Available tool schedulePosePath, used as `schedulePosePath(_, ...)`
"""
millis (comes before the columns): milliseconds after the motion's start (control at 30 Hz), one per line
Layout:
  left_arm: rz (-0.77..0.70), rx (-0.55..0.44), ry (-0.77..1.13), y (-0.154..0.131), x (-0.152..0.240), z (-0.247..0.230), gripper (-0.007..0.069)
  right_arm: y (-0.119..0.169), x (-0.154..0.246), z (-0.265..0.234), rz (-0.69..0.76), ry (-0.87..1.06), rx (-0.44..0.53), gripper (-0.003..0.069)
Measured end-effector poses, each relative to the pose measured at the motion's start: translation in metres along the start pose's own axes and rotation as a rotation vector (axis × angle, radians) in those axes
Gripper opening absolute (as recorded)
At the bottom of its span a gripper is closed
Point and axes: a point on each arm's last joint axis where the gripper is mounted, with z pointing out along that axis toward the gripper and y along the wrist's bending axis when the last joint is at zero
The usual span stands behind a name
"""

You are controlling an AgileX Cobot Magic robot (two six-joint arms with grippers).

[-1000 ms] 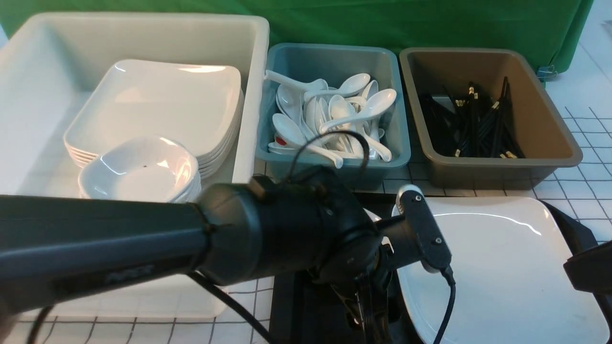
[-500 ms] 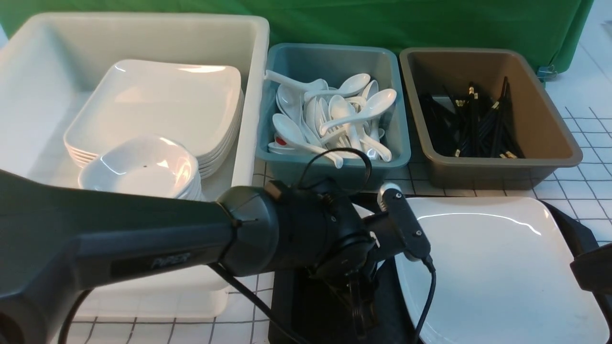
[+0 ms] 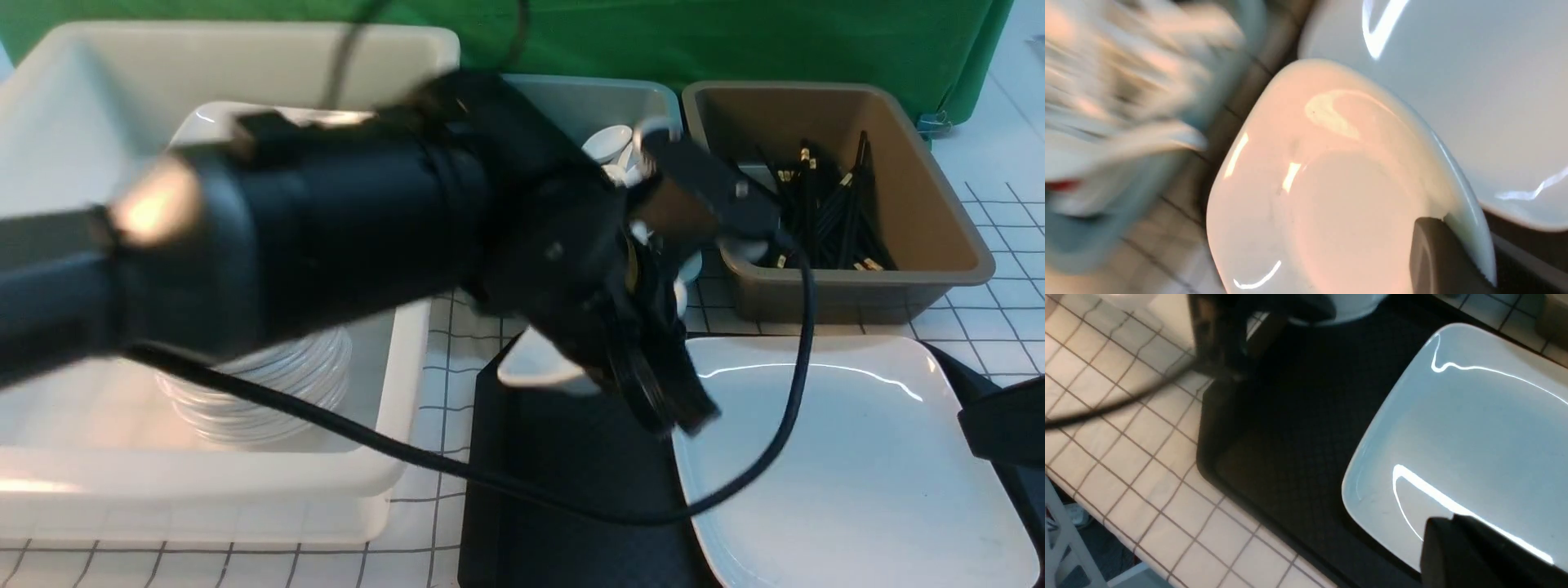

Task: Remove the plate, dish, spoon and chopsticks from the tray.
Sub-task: Use the left arm to put the small plate into the large storage box on the left

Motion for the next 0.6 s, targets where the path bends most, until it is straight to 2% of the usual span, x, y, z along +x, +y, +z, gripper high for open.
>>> schedulePosePath(100, -0.066, -0.117, -0.109, 0.024, -0.007, -0.053, 0.0015, 0.004, -0.007, -0.001, 0.013, -0.072, -0.049, 0.0019)
schedulePosePath(133, -0.063, -0.123, -0.107, 0.025, -0.006, -0.053, 0.0015, 0.005, -0.008, -0.001, 0.013, -0.077, -0.052, 0.0019)
schedulePosePath(233, -0.23, -0.271, -0.053, 0.072, 0.014, -0.089, 0.0015, 0.012, -0.03, -0.005, -0.033, -0.15, -0.129, 0.0019)
schedulePosePath(267, -0.238, -0.277, -0.053, 0.075, 0.015, -0.09, 0.0015, 0.013, -0.032, -0.005, -0.034, -0.152, -0.134, 0.0019)
schedulePosePath(333, -0.343, -0.358, 0.041, 0.107, 0.034, -0.094, 0.0015, 0.02, -0.053, -0.005, -0.097, -0.17, -0.179, 0.0019)
schedulePosePath(433, -0.44, -0.419, 0.097, 0.136, 0.055, -0.092, 0.0015, 0.031, -0.079, 0.003, -0.161, -0.166, -0.227, 0.0019)
schedulePosePath(600, -0.528, -0.431, 0.153, 0.155, 0.082, -0.079, 0.0015, 0.055, -0.111, 0.025, -0.28, -0.118, -0.283, 0.0019)
